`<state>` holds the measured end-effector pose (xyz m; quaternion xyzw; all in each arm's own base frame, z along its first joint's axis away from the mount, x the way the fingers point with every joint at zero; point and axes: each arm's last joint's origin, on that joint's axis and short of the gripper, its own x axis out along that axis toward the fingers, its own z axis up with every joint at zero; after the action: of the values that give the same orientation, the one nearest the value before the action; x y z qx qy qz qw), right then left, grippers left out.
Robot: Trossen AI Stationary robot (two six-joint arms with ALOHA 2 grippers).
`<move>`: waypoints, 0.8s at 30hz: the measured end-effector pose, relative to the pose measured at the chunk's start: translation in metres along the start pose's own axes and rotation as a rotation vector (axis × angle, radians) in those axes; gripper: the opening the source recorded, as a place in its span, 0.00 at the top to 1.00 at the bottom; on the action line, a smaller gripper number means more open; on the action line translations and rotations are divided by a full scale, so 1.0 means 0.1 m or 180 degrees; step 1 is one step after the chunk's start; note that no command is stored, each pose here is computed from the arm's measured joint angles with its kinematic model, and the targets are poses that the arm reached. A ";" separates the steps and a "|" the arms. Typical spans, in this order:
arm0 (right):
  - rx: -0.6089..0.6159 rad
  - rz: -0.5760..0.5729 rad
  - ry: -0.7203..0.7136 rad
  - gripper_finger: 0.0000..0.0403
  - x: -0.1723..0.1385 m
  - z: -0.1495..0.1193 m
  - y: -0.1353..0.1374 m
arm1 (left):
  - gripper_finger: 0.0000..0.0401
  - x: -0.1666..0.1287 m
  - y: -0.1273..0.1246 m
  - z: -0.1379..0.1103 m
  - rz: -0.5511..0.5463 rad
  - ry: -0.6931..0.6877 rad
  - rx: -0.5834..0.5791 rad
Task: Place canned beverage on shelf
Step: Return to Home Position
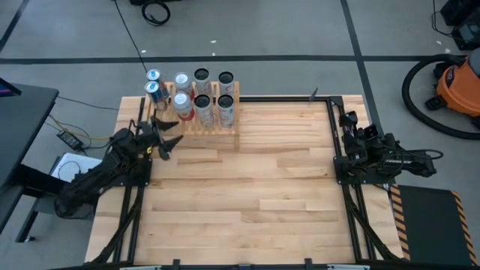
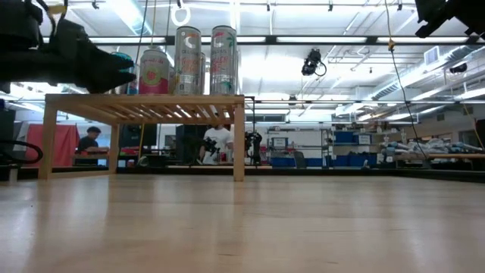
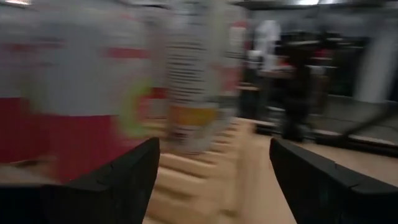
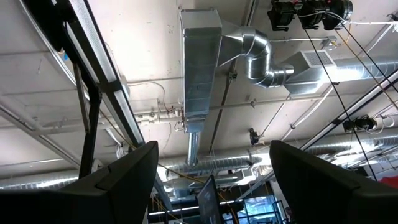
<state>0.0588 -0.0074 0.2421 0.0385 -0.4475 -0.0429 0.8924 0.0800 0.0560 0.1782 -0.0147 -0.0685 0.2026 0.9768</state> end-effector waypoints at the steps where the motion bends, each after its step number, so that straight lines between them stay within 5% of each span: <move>1: 0.0000 -0.0001 0.0000 0.21 0.00 0.00 0.00 | 0.22 0.01 -0.03 0.00 -0.0139 0.0010 -0.0013; 12: 0.0000 0.0000 -0.0001 0.21 0.00 0.00 0.00 | 0.22 -0.01 -0.41 -0.02 -0.1534 0.0090 -0.0162; 24: 0.0001 0.0000 -0.0001 0.21 0.00 0.00 0.00 | 0.22 -0.10 -0.64 -0.02 -0.2348 0.0130 -0.0266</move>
<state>0.0587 -0.0073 0.2421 0.0385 -0.4477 -0.0429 0.8923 0.0968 -0.0069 0.1782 -0.0329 -0.0579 -0.1664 0.9838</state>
